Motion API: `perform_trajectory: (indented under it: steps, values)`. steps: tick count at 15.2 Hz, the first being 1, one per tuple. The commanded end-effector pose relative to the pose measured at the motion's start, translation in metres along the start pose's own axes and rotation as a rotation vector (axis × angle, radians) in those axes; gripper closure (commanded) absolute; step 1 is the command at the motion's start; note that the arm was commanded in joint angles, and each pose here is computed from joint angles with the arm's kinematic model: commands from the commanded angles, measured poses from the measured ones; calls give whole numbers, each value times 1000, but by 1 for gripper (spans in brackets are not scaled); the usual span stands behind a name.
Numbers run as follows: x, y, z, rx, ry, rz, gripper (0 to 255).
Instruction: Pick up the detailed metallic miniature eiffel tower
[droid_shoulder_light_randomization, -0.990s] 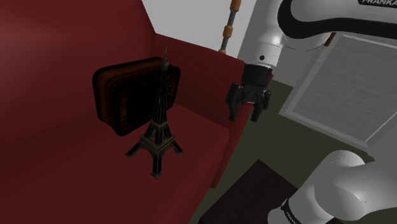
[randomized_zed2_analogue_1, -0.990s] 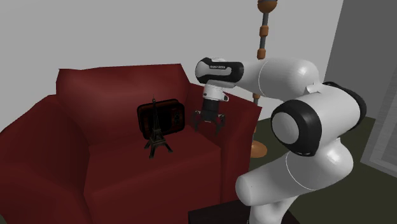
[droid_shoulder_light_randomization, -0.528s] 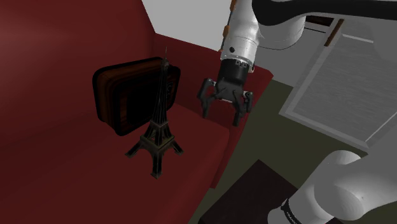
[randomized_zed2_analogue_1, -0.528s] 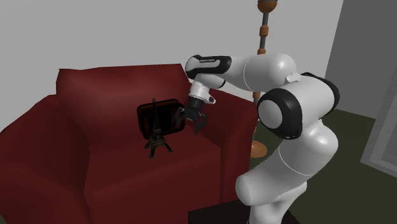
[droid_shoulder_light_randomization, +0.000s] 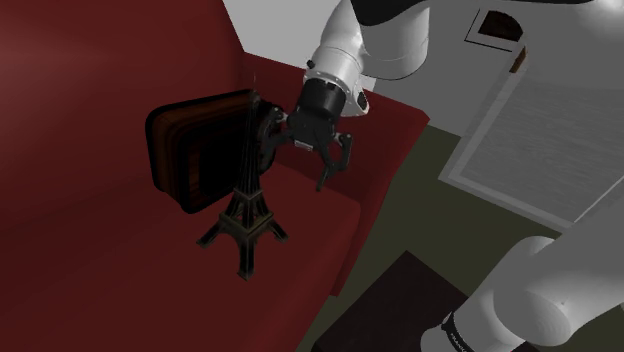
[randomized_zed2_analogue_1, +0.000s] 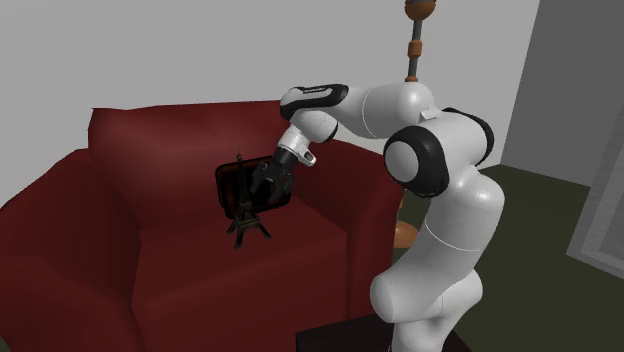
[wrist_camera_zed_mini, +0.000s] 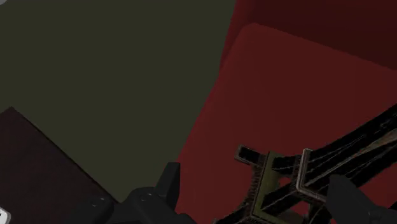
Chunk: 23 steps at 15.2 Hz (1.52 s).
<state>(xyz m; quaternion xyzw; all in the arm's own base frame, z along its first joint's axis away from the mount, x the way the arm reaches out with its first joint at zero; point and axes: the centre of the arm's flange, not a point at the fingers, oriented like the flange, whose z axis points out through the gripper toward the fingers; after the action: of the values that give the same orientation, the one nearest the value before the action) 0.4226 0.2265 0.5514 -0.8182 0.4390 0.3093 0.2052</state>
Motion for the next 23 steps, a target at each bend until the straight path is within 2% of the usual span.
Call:
perform_trajectory:
  steps: [1, 3, 10, 13, 14, 23]
  values:
    - [5, -23, 3, 36, -53, 86, 0]
    - [9, -42, 5, 69, -100, 161, 0]
    - [34, -39, 32, 69, -100, 161, 0]
    - [36, -39, 34, 69, -100, 161, 0]
    - [36, -39, 34, 69, -100, 161, 255]
    - [36, -39, 34, 69, -100, 161, 255]
